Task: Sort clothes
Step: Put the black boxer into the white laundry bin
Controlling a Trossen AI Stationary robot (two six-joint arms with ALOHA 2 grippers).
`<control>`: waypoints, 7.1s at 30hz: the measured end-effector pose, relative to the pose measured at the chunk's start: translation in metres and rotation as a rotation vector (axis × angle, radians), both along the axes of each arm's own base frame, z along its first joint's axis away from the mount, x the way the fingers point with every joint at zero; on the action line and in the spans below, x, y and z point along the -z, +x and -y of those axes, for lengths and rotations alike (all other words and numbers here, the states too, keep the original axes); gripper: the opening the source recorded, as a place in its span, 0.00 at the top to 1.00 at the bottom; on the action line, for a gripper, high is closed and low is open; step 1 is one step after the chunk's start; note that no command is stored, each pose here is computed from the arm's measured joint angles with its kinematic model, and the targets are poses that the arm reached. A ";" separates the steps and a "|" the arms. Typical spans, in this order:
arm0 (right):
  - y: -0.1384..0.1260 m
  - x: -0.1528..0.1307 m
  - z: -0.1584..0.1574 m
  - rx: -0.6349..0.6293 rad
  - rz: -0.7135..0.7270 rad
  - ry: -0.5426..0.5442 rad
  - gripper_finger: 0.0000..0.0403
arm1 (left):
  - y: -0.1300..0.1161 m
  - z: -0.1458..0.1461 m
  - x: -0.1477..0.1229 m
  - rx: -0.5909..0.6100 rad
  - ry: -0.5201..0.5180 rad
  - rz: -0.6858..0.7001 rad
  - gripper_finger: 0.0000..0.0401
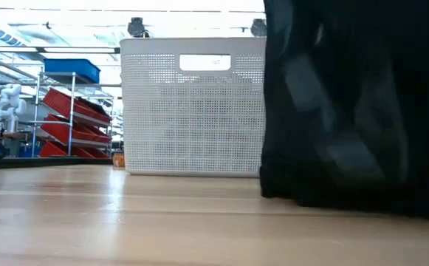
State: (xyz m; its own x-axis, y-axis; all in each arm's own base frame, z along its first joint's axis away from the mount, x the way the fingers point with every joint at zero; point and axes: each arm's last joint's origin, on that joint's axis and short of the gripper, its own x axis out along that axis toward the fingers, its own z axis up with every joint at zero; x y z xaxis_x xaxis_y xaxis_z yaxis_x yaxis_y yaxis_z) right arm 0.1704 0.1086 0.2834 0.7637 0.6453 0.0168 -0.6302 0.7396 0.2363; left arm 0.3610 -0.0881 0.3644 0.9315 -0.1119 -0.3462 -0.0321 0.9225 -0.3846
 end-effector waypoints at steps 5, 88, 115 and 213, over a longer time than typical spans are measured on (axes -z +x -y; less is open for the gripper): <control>0.000 0.008 0.000 0.010 -0.087 -0.024 0.33 | 0.004 -0.005 0.013 0.026 -0.023 -0.093 0.97; 0.055 0.034 -0.038 0.565 -0.091 -0.375 1.00 | 0.014 0.011 0.036 0.010 -0.011 -0.165 0.97; 0.053 0.040 -0.035 0.653 -0.111 -0.498 0.68 | 0.023 0.036 0.053 0.129 -0.040 -0.178 0.97; 0.117 -0.198 0.215 0.856 0.060 -0.399 1.00 | -0.058 0.073 0.114 -0.038 0.265 -0.670 0.69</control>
